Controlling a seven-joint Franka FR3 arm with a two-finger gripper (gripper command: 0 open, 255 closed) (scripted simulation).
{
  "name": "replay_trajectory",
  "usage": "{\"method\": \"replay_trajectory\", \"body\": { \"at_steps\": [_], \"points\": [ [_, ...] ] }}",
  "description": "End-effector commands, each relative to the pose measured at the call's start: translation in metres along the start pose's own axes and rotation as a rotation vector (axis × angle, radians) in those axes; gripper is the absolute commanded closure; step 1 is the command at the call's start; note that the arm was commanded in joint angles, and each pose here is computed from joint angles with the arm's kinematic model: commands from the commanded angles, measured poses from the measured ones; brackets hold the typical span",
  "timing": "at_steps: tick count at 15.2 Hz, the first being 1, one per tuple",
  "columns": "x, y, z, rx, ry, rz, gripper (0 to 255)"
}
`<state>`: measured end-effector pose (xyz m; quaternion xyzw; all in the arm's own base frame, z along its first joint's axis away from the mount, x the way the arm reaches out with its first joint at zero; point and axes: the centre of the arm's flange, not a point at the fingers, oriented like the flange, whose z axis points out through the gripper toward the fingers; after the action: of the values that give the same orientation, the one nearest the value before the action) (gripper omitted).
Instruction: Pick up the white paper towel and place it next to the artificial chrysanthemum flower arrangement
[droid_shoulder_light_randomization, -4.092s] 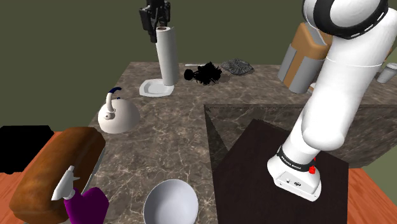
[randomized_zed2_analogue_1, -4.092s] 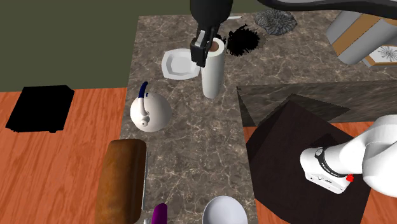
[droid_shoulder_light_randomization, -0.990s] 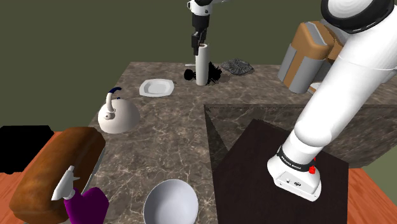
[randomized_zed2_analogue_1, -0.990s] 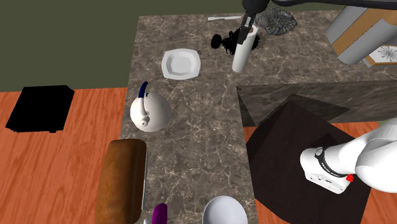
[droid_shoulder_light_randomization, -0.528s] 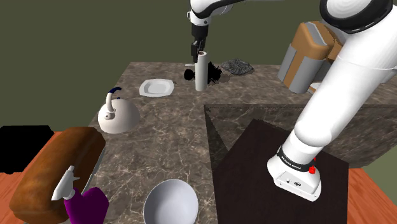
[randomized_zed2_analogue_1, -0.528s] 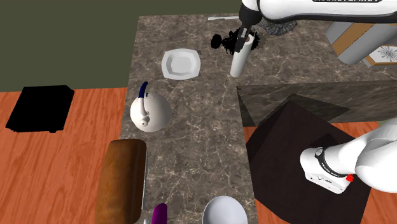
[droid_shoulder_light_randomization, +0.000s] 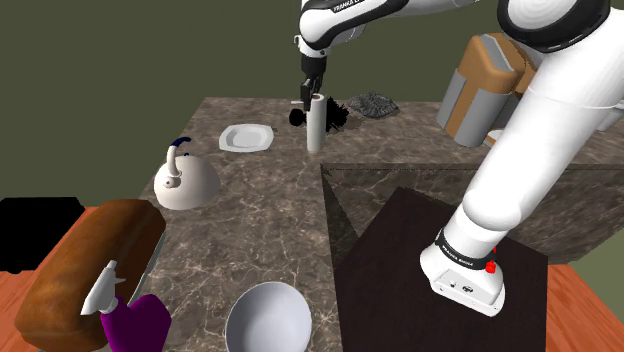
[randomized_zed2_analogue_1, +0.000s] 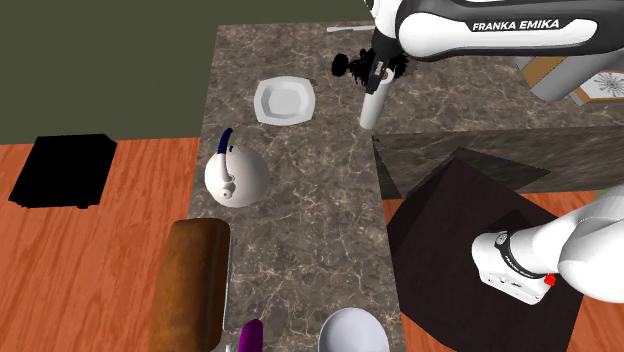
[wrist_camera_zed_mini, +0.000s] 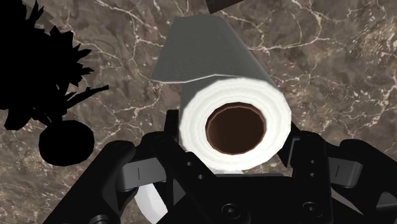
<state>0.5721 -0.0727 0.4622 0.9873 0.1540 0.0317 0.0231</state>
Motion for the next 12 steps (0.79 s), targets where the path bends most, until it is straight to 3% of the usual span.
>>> {"method": "replay_trajectory", "body": {
  "at_steps": [1,7,12],
  "points": [
    [0.000,-0.001,0.009,0.000,0.001,0.000,255],
    [-0.002,-0.003,0.046,0.000,0.001,0.000,255],
    [-0.002,-0.003,0.046,0.000,0.001,0.000,255]
  ]
}}
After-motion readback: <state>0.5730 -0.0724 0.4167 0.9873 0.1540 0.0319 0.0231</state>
